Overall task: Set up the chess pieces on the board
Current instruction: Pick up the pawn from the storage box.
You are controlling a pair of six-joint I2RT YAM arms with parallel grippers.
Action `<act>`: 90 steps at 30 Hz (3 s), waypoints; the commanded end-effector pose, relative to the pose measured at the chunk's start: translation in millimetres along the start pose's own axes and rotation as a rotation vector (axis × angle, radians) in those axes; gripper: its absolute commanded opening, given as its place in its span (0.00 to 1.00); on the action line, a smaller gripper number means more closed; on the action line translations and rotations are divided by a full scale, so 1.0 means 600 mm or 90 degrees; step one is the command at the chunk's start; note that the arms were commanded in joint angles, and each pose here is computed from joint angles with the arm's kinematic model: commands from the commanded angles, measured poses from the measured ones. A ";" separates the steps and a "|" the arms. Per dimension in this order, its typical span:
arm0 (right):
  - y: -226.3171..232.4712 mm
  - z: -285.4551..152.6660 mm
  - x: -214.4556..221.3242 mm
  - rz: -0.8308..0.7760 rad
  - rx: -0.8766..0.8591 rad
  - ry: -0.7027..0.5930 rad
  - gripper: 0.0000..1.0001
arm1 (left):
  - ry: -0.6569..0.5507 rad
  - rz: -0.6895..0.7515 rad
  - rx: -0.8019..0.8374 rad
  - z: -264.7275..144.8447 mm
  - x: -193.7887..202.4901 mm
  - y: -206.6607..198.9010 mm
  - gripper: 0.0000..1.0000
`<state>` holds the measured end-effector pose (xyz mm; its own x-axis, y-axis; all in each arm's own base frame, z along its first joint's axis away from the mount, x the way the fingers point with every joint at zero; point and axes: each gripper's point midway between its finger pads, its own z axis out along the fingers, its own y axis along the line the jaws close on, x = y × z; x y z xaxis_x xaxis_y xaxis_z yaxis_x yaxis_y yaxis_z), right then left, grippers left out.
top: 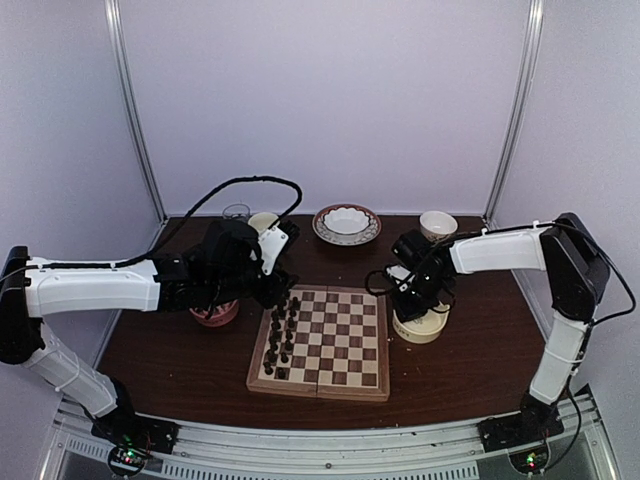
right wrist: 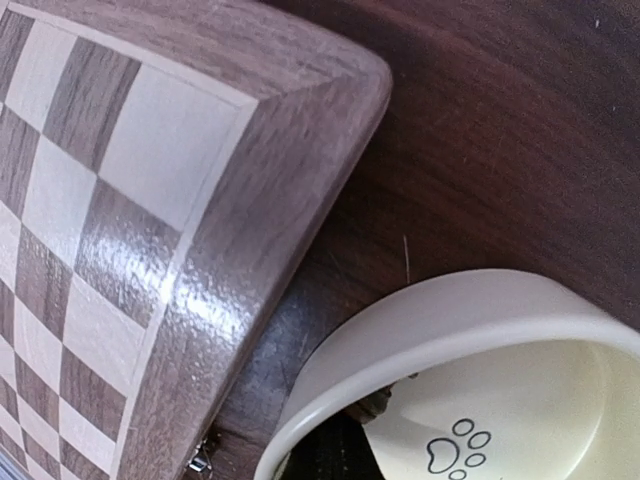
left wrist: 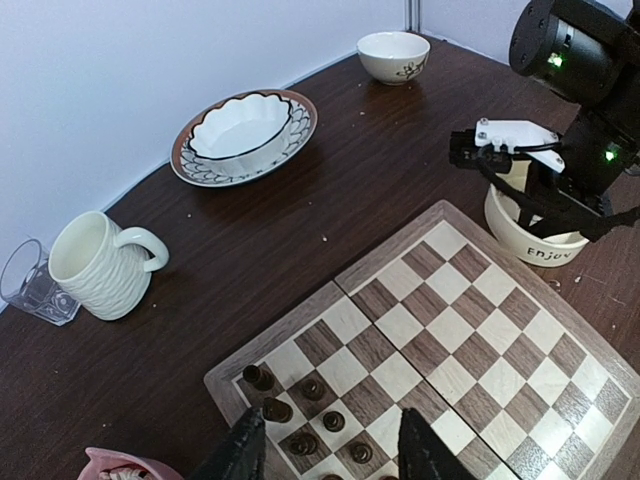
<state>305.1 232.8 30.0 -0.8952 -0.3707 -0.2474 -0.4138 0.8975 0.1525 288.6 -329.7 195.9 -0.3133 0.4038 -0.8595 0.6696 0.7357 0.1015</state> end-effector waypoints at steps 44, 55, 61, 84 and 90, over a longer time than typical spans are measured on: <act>-0.061 0.011 -0.051 0.027 0.093 -0.148 0.46 | -0.052 -0.021 0.001 -0.026 -0.044 0.002 0.46; -0.109 -0.038 -0.038 0.083 0.182 -0.193 0.42 | -0.054 -0.020 -0.002 -0.028 -0.045 0.004 0.47; -0.126 -0.061 -0.032 0.100 0.217 -0.213 0.35 | -0.054 -0.021 0.000 -0.031 -0.045 0.003 0.47; -0.081 -0.006 -0.068 0.081 0.100 -0.219 0.48 | -0.052 -0.021 0.003 -0.029 -0.045 0.002 0.47; -0.077 -0.001 -0.071 0.036 0.089 -0.218 0.48 | -0.054 -0.026 0.012 -0.031 -0.046 -0.003 0.47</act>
<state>356.0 202.5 31.4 -0.8210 -0.2038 -0.5334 -0.2726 0.9607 0.0525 286.8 -327.1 209.4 -0.3017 0.3763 -0.8760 0.6640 0.7423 0.0902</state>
